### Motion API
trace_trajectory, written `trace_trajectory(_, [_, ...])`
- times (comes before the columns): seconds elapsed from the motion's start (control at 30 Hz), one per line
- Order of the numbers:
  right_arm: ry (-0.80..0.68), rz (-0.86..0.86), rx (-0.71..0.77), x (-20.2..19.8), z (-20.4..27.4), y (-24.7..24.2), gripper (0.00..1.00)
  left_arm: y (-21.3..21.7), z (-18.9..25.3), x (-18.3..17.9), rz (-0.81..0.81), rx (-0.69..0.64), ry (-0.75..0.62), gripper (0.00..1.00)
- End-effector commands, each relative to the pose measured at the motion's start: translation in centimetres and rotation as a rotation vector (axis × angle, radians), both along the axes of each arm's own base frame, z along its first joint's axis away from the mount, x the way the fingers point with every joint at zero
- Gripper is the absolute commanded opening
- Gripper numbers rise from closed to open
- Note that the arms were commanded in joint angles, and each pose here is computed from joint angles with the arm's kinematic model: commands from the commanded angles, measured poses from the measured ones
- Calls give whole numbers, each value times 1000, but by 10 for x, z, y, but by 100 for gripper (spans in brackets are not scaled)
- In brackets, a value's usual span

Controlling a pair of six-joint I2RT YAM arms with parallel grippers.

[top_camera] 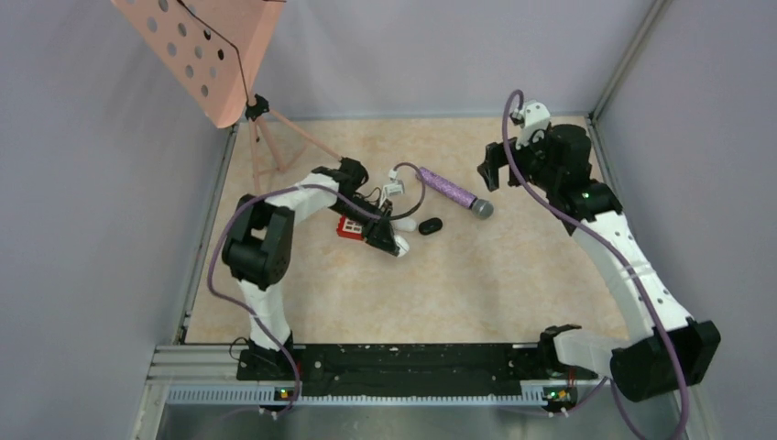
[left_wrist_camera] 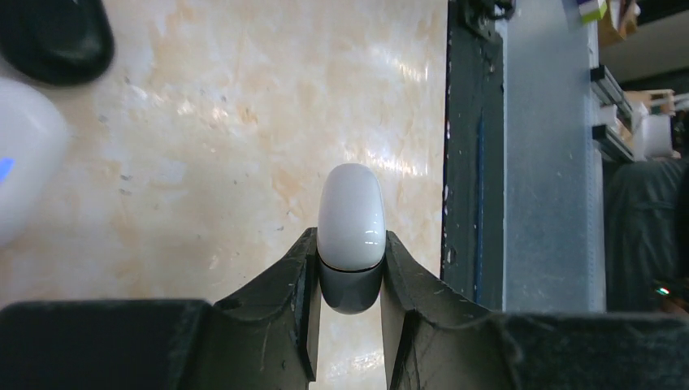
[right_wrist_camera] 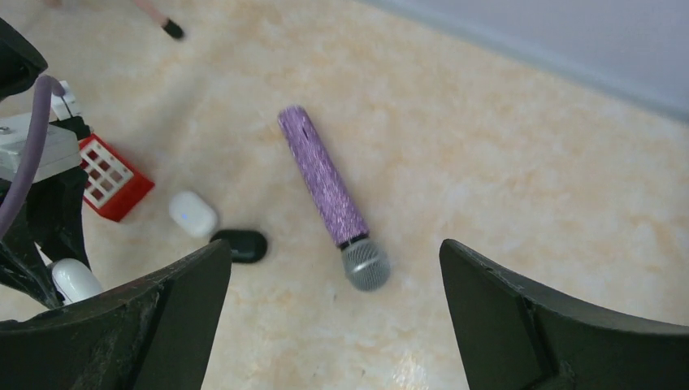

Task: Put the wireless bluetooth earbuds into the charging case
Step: Place the charging case at the center of the board.

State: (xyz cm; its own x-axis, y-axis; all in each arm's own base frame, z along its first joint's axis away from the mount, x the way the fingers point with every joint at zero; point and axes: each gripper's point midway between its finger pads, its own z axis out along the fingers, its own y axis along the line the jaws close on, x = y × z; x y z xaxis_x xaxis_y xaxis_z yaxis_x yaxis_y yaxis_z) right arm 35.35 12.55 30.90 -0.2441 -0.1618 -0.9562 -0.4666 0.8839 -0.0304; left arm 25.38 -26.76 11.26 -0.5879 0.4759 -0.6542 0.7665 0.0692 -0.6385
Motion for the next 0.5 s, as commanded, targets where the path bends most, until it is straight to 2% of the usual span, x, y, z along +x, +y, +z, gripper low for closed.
trace_trajectory(0.0, [194, -118, -36, -2, -52, -22, 99, 10, -23, -32, -143, 97, 107, 12])
trace_trajectory(0.07, [200, -123, -41, -2, -56, -26, 99, 6, -39, -24, -107, 160, 96, 18])
trace_trajectory(0.1, [207, -125, -47, -3, -58, -27, 99, 4, -47, -22, -98, 191, 87, 25])
trace_trajectory(0.13, [216, -125, -54, -3, -60, -28, 99, 2, -53, -20, -90, 220, 90, 36])
trace_trajectory(0.17, [222, -125, -62, -3, -61, -29, 99, -1, -57, -19, -88, 236, 89, 73])
trace_trajectory(0.2, [228, -126, -68, -4, -62, -30, 99, -3, -59, -19, -89, 250, 95, 96])
trace_trajectory(0.23, [232, -127, -74, -4, -63, -31, 99, -5, -60, -18, -87, 263, 87, 98])
trace_trajectory(0.37, [235, -124, -105, -5, -61, -34, 99, -6, -53, -1, -48, 323, 13, 99])
trace_trajectory(0.47, [257, -104, -86, -9, -54, -30, 99, -3, -28, 22, -4, 354, -126, 99])
